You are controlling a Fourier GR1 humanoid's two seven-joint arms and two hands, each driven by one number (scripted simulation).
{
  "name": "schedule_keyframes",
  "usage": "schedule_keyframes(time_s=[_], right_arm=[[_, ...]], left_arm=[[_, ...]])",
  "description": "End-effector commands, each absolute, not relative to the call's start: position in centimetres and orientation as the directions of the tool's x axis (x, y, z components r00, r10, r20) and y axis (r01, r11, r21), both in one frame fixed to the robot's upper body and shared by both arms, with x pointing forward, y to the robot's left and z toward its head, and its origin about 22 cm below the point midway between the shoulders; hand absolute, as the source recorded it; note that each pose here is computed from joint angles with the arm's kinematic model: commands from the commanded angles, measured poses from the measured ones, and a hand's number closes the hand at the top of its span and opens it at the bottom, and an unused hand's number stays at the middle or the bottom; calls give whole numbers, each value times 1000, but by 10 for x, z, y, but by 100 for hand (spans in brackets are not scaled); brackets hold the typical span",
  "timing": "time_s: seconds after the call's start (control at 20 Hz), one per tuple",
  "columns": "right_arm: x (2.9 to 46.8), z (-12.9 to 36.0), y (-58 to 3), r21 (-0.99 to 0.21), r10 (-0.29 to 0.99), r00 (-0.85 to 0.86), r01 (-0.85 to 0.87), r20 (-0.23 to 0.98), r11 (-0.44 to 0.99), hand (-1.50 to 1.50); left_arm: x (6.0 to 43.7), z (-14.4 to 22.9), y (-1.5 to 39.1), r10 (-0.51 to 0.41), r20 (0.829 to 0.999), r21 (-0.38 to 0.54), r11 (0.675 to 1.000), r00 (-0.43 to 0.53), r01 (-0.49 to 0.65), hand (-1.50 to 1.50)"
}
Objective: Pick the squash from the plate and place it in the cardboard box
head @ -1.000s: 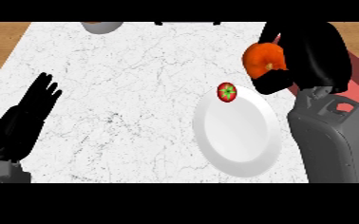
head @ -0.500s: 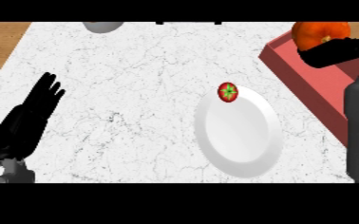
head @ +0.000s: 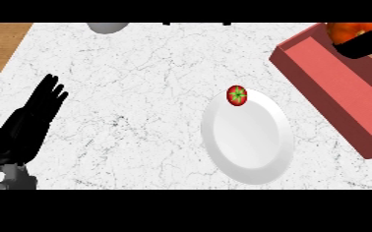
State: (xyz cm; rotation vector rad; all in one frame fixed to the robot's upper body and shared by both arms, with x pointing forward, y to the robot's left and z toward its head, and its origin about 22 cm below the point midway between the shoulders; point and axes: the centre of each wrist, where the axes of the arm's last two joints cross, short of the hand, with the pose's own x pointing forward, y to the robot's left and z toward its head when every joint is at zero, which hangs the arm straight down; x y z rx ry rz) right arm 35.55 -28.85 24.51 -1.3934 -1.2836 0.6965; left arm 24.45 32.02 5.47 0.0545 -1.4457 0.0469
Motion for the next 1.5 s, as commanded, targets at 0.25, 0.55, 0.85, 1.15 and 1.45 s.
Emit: schedule_keyframes(time_s=[0.25,0.55,0.85,1.15,1.45], right_arm=[[387,183,-318,-932,930,239,301,277,200,150],[391,122,-350,-943,893,304,111,332,313,150],[395,107,-380,-932,856,385,37,346,360,-150],[386,108,-367,-847,823,215,224,525,482,-150],[373,120,-403,-566,586,143,511,798,646,-150]], left_arm=[[233,35,306,20,992,-13,998,122,-58,0],[247,52,308,9,990,-2,999,138,-55,0],[254,52,323,5,992,1,999,127,-46,0],[256,60,322,-4,992,11,998,125,-61,0],[248,57,325,9,992,0,998,128,-70,0]])
